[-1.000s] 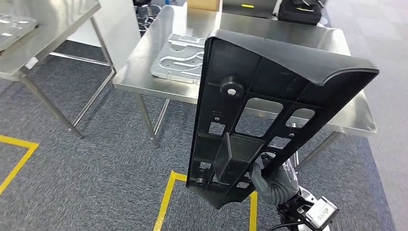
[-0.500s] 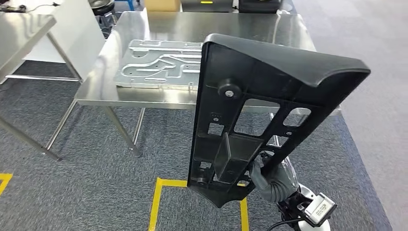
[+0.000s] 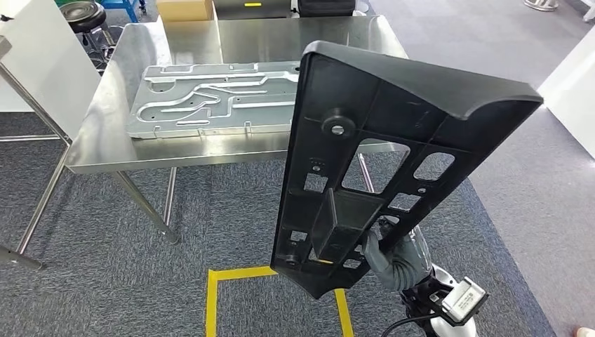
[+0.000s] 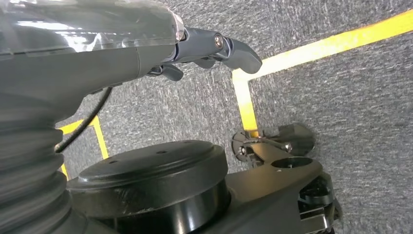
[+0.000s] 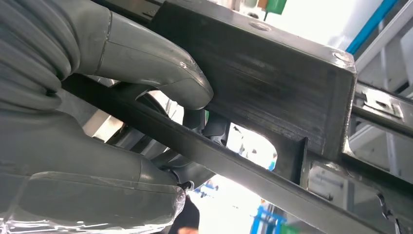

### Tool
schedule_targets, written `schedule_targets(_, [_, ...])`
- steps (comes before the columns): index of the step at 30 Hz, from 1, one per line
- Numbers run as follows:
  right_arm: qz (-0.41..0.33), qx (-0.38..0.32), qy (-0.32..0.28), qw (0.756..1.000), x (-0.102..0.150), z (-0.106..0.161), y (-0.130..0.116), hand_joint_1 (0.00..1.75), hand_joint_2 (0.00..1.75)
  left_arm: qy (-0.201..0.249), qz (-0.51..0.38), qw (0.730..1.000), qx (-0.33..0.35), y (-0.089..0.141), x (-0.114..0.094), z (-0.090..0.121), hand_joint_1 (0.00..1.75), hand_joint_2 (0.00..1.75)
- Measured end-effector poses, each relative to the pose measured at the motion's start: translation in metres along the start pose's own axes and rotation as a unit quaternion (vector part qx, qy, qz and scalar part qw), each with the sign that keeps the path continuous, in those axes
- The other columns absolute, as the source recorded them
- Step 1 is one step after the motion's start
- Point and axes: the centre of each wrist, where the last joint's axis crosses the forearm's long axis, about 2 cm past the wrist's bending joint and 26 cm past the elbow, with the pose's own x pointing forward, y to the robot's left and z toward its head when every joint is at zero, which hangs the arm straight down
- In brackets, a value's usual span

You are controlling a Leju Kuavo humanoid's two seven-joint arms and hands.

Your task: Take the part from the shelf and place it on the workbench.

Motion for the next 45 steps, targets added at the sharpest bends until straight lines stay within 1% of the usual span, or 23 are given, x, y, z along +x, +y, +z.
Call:
schedule_targets(9, [0.008,-0.005,0.003,1.000,-0.003,-0.001,-0.002,1.75,1.75,0.007,0.008,1.000,0.004,0.000,0.000,0.000,0.00,1.75])
schedule_targets(28, [0.012,-0.005,0.003,1.000,-0.005,-0.004,-0.004,1.75,1.75,0.005,0.011,1.000,0.001,0.002,0.001,-0.001,0.00,1.75])
schedule_targets(45, [0.013,-0.020,0.012,1.000,-0.002,0.007,-0.001,1.75,1.75,0.003,0.005,1.000,-0.003,0.002,0.001,-0.001,0.00,1.75])
